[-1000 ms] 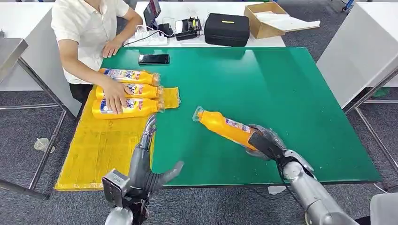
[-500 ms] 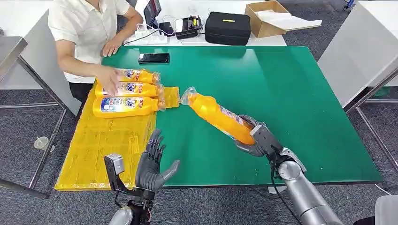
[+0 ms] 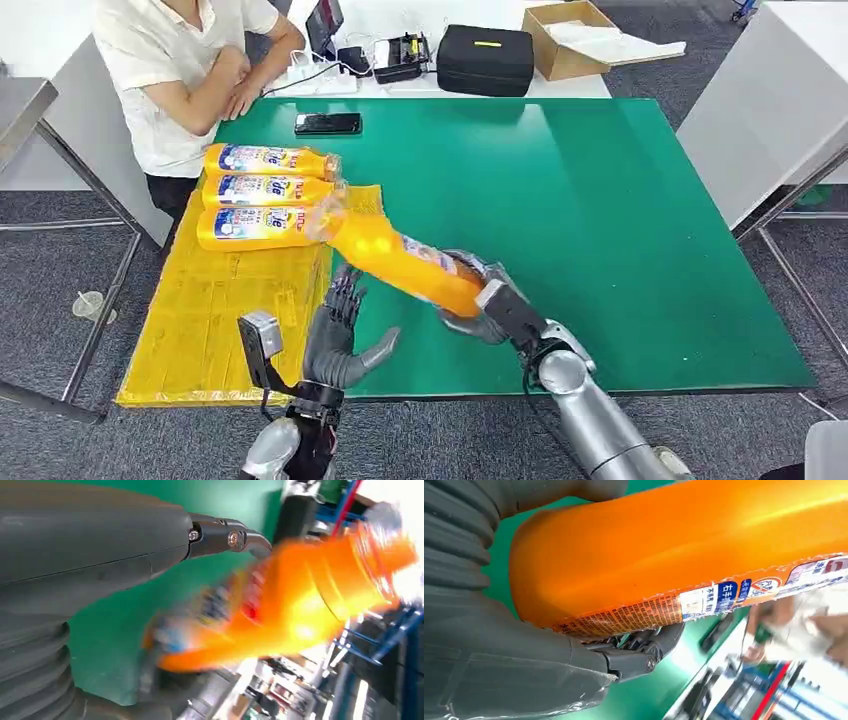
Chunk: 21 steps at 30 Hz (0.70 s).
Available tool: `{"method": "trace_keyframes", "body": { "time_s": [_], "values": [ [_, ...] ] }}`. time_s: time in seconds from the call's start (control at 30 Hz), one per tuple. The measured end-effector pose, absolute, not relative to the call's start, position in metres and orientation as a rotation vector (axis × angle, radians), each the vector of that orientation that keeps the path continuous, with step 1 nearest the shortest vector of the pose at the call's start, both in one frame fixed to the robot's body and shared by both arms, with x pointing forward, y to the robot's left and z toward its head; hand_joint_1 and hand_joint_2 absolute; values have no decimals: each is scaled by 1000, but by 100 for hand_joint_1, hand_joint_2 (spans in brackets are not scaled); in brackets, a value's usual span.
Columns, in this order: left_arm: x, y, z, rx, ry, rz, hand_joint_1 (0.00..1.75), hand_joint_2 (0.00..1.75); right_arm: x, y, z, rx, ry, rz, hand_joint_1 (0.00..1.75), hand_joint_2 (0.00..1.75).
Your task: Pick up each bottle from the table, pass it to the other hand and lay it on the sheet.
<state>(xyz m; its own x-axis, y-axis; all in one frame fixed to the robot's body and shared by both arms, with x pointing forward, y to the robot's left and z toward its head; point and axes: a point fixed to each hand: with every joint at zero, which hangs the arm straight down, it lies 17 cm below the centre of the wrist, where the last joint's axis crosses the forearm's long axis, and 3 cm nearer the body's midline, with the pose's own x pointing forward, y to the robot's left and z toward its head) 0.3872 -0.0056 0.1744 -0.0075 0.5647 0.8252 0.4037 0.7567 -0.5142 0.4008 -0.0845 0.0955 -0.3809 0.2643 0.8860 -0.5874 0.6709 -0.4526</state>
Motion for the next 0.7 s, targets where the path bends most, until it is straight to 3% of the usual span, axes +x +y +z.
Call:
{"method": "trace_keyframes", "body": {
  "time_s": [0.7],
  "values": [
    [396,0,199,-897,-1602,262,0,175,373,-32,85,307,-1751,1037,175,175]
  ]
}}
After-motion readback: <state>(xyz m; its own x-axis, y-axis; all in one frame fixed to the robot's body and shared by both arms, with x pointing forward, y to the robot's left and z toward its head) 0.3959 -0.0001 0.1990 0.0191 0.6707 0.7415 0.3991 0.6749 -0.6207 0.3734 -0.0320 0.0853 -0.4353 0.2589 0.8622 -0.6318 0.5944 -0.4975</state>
